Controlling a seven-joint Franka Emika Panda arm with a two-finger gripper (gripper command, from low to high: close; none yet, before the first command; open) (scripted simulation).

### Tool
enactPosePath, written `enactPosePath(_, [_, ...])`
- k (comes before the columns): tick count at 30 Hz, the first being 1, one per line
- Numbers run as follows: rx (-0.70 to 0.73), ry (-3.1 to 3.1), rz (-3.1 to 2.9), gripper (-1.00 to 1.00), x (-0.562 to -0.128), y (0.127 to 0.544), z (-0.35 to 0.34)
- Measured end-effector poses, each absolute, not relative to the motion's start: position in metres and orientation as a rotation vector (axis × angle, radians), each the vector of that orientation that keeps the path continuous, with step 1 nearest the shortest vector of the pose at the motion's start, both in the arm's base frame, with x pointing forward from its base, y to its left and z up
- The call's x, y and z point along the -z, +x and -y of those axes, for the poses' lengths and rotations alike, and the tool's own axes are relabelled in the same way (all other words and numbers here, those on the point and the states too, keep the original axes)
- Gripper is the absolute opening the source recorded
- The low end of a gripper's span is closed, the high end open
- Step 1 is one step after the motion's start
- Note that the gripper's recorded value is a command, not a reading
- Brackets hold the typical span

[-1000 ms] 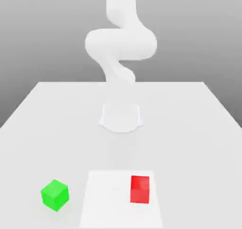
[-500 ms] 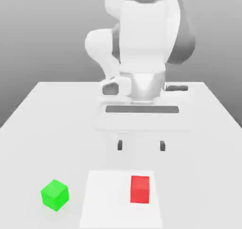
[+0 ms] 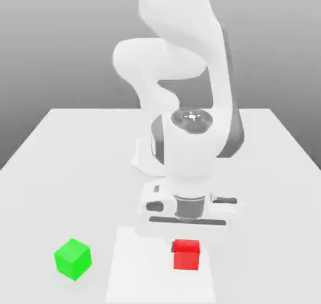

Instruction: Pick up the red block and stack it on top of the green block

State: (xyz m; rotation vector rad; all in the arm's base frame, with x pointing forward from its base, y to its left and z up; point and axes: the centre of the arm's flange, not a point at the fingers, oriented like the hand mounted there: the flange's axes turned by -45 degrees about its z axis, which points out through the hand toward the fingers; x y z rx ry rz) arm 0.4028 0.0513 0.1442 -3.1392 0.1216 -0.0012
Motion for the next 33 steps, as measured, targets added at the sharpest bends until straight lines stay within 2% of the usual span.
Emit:
enactPosePath(7, [0.001, -3.139, -0.136, -1.00, -0.203, 0.404, -0.048])
enactPosePath(12, [0.001, -3.091, -0.568, -1.00, -0.226, 0.419, 0.068])
enactPosePath(16, [0.001, -3.006, -0.913, -1.00, -0.242, 0.408, 0.166])
enactPosePath(21, [0.001, -2.994, -0.950, -1.00, -0.198, 0.410, 0.178])
enactPosePath(22, [0.001, -2.994, -0.950, 1.00, -0.188, 0.409, 0.178])
enactPosePath(28, [0.000, -2.994, -0.950, 1.00, -0.182, 0.409, 0.178])
enactPosePath(33, [0.000, -2.994, -0.950, 1.00, -0.228, 0.410, 0.178])
